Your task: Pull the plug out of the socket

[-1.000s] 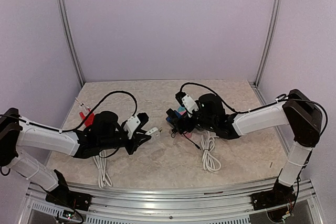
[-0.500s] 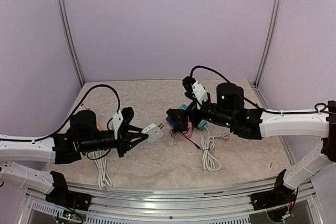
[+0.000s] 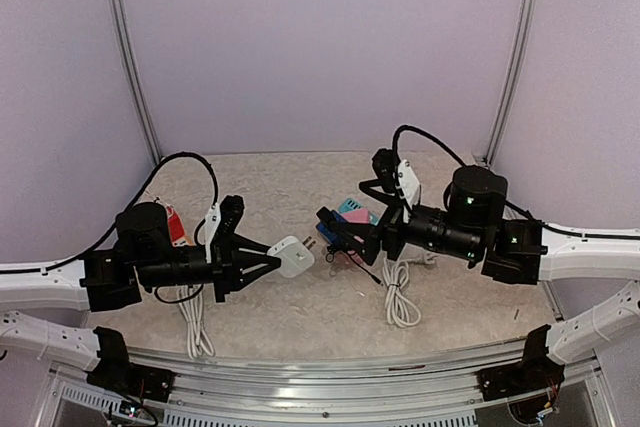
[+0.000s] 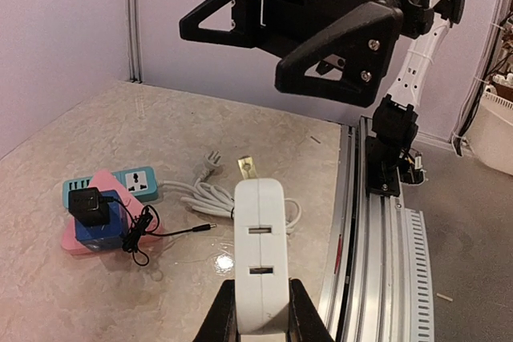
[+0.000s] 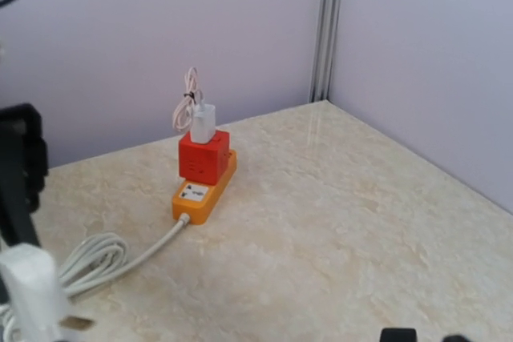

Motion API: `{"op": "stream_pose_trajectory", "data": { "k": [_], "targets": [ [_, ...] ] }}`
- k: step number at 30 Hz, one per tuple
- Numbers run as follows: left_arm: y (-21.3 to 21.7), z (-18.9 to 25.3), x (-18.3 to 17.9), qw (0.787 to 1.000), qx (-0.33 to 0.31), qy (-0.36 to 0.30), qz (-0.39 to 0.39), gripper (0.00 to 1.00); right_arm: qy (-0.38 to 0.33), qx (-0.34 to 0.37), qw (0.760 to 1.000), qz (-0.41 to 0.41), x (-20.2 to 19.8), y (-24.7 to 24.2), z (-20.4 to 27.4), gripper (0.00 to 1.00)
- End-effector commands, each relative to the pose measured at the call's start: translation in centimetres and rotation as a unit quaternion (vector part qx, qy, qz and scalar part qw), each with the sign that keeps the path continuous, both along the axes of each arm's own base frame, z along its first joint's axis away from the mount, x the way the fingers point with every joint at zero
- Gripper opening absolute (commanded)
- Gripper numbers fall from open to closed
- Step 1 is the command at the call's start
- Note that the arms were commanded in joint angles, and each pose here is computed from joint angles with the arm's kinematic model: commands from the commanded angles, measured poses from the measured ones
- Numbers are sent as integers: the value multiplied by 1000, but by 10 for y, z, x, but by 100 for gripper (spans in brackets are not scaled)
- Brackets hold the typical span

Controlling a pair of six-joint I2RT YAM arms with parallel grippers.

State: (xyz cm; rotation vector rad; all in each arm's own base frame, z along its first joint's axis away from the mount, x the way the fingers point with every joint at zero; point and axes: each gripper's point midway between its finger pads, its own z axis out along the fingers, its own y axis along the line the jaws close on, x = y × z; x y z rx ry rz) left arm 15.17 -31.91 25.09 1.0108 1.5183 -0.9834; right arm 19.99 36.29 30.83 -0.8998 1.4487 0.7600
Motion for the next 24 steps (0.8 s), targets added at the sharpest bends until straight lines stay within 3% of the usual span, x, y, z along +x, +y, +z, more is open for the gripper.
{"op": "stream_pose_trajectory", "data": {
  "k": [1, 24],
  "targets": [
    [-10, 16, -8, 1000, -15, 9, -18, 0, 21, -19, 999, 19, -9, 12, -17, 100],
    [-25, 33, -38, 994, -38, -12, -99, 0, 19, -47, 998, 24, -11, 33, -36, 100]
  ]
}}
